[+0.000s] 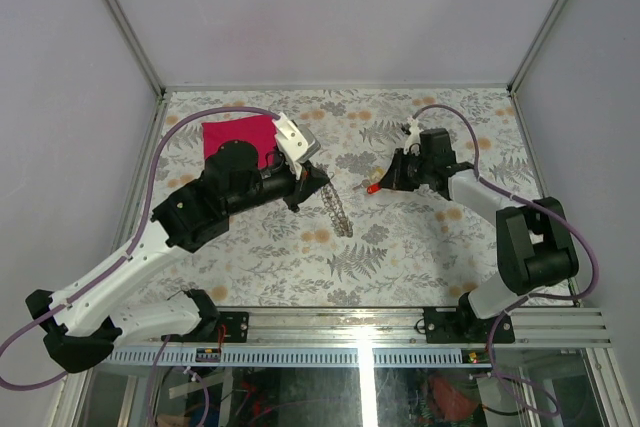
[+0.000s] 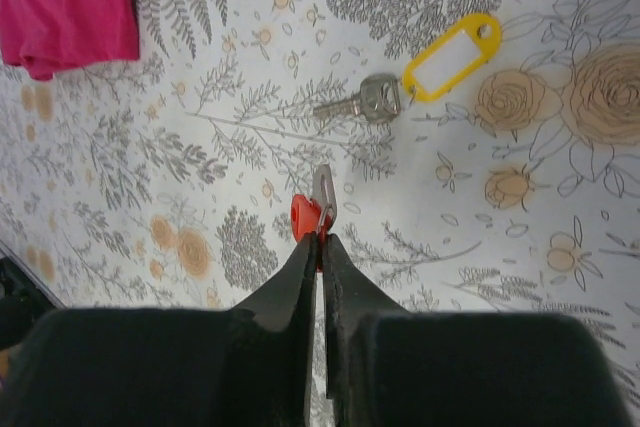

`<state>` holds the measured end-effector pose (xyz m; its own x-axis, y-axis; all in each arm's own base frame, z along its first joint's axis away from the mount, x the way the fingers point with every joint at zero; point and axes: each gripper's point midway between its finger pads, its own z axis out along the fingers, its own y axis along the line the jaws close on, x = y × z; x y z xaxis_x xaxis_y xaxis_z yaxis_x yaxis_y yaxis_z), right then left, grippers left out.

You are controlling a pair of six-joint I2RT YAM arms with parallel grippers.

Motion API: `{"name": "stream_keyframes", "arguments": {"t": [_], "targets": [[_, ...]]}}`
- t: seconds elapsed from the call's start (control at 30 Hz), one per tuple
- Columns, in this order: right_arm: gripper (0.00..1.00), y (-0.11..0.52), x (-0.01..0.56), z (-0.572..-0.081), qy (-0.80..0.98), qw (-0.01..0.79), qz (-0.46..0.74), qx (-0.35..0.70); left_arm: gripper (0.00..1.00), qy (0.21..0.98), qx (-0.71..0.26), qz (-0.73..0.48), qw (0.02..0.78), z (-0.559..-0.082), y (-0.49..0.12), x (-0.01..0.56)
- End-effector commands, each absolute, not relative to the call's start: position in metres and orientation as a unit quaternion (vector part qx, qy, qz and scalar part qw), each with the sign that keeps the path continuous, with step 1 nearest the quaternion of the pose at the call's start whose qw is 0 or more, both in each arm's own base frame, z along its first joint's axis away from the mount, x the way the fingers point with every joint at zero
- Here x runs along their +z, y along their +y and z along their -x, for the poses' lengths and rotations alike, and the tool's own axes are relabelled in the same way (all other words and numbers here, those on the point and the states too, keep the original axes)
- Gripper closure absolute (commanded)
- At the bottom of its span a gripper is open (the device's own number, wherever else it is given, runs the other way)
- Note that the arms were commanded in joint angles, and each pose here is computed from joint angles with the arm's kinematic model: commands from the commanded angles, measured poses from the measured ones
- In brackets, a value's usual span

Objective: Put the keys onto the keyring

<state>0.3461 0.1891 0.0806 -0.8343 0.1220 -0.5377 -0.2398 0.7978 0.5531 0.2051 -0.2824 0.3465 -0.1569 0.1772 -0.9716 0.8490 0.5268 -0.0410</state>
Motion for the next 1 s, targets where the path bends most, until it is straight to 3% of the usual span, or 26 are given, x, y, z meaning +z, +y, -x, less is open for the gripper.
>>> {"name": "stream_keyframes", "arguments": {"t": [0.0, 0.47, 0.83, 0.97], "targets": [[1.0, 0.185, 0.1, -0.328, 0.903, 0.285, 0.083, 0.312, 1.0, 0.663, -0.334, -0.36, 0.564, -0.206, -0.286, 0.376], [1.0, 0.277, 0.069, -0.211, 0.851, 0.114, 0.326, 0.396, 1.0, 0.666, -0.327, -0.356, 0.569, -0.207, -0.282, 0.378], [1.0, 0.255, 0.031, -0.207, 0.881, 0.067, 0.332, 0.331, 1.0, 0.669, -0.323, -0.352, 0.569, -0.207, -0.278, 0.376], [0.92, 0.25, 0.032, -0.214, 0.889, 0.084, 0.328, 0.309, 1.0, 0.671, -0.321, -0.352, 0.568, -0.207, -0.278, 0.374]]}}
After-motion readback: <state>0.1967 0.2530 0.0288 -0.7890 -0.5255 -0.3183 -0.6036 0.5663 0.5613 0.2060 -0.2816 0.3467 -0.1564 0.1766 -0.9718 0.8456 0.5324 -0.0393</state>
